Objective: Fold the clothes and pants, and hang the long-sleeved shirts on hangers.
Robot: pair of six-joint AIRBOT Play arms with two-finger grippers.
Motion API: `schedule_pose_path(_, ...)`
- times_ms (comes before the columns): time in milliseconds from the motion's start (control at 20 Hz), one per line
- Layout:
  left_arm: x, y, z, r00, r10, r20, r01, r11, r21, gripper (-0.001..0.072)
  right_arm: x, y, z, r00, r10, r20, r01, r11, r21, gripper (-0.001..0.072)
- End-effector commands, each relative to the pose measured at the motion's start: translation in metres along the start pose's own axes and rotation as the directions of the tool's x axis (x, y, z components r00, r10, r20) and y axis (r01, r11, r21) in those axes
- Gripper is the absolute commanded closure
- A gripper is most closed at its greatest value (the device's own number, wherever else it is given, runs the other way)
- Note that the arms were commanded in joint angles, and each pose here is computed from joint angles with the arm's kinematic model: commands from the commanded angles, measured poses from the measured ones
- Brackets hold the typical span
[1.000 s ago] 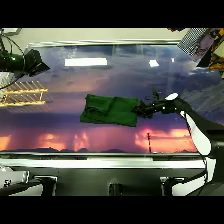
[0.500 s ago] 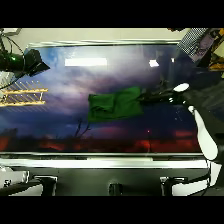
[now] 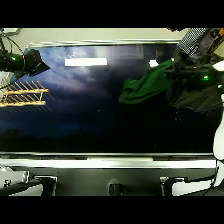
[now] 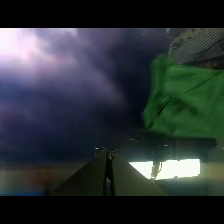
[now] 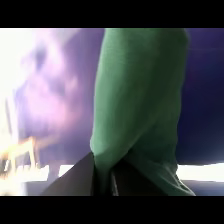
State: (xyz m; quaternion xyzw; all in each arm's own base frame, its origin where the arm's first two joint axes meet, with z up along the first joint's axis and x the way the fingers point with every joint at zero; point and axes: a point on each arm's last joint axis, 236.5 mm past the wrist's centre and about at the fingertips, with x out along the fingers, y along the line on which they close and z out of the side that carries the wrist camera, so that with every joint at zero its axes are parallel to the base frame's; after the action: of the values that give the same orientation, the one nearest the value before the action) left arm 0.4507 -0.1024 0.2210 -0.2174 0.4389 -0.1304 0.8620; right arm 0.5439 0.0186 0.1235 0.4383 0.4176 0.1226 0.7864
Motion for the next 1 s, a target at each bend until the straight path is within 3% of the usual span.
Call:
schedule_pose_path(0, 0.000, 0.001, 0.000, 1.000, 0.001, 0.001, -0.001, 1.000, 0.000, 0.0687, -0.055, -0.027, 0.068, 0.973, -0.091, 0.211, 0.080, 0.995, 0.059, 0.0682)
schedule_pose_path(200, 0.000, 0.000, 0.000, 1.000, 0.001, 0.001, -0.001, 1.000, -0.001, 0.0686, -0.119, -0.078, 0.118, 0.912, -0.174, 0.373, 0.134, 0.982, 0.130, 0.0682)
schedule_pose_path(400, 0.000, 0.000, 0.000, 1.000, 0.001, 0.001, -0.001, 1.000, -0.001, 0.0686, -0.169, -0.149, 0.112, 0.878, -0.342, 0.333, 0.275, 0.933, 0.232, 0.0683)
schedule_pose_path(500, 0.000, 0.000, 0.000, 1.000, 0.001, 0.001, -0.001, 1.000, -0.001, 0.0686, -0.196, -0.191, 0.094, 0.831, -0.486, 0.271, 0.397, 0.859, 0.323, 0.0682)
schedule_pose_path(650, 0.000, 0.000, 0.000, 1.000, 0.001, 0.001, -0.001, 1.000, -0.001, 0.0687, -0.242, -0.246, 0.056, 0.690, -0.698, 0.192, 0.577, 0.691, 0.436, 0.0682)
schedule_pose_path(850, 0.000, 0.001, 0.000, 1.000, 0.001, 0.001, -0.001, 1.000, -0.001, 0.0687, -0.275, -0.291, -0.014, 0.541, -0.837, 0.076, 0.662, 0.480, 0.576, 0.0682)
schedule_pose_path(950, 0.000, 0.001, 0.000, 1.000, 0.001, 0.001, -0.001, 1.000, -0.001, 0.0687, -0.268, -0.302, -0.047, 0.535, -0.845, 0.015, 0.666, 0.432, 0.609, 0.0681)
